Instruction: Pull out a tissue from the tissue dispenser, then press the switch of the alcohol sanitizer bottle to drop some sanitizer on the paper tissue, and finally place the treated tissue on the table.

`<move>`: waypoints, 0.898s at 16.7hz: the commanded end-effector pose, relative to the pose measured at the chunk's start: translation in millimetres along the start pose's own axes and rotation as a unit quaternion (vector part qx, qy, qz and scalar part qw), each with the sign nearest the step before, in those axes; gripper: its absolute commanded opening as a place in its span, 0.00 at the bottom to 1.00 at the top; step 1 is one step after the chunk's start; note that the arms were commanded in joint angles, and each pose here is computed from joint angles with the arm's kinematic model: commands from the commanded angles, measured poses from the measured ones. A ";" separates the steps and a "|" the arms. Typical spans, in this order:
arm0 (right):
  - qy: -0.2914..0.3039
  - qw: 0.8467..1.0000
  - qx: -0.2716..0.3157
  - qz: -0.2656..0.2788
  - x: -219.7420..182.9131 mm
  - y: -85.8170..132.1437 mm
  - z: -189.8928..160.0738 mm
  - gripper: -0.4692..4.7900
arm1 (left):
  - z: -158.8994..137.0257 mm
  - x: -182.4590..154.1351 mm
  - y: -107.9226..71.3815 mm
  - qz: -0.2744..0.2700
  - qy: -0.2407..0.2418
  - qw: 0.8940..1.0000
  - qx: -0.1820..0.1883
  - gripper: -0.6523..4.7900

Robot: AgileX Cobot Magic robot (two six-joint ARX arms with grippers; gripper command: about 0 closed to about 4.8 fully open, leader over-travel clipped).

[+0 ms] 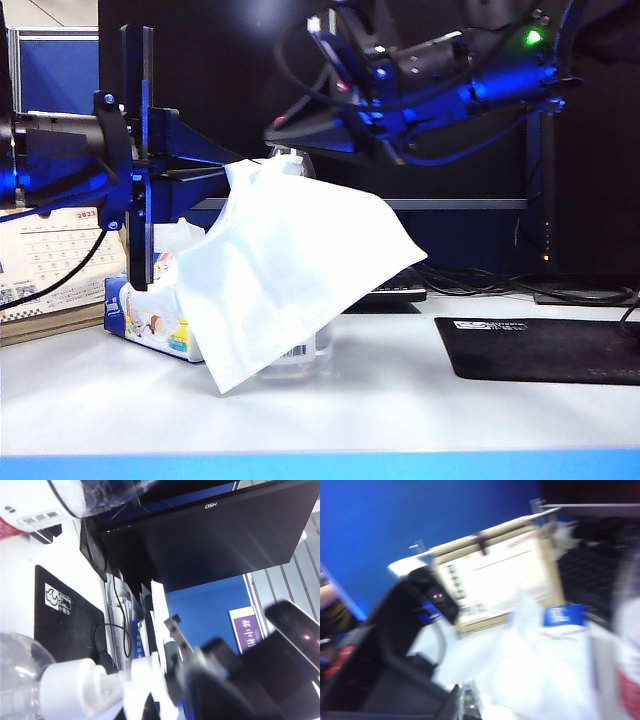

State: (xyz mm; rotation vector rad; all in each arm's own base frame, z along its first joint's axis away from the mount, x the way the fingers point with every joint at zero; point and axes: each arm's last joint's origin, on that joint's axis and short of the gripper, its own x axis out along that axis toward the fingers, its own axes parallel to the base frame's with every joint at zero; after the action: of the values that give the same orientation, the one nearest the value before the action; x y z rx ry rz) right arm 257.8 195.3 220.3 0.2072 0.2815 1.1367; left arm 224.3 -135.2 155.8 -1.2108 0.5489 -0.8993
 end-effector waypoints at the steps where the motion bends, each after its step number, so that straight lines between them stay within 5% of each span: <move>1: -0.005 1.000 -0.015 0.019 5.1 11.0 1.5 0.09 | 1.0 0.8 -3.1 -0.012 0.001 1.000 0.006 0.11; 15: 0.006 0.998 -0.050 -0.034 4.5 4.7 0.7 0.09 | 0.8 0.8 -3.2 -0.013 0.004 1.000 0.004 0.11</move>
State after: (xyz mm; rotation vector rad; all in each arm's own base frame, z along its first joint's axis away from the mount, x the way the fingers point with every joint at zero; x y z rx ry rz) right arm 255.7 200.4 218.5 0.1061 0.2554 1.0751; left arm 224.5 -135.6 156.2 -1.2114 0.5543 -0.9070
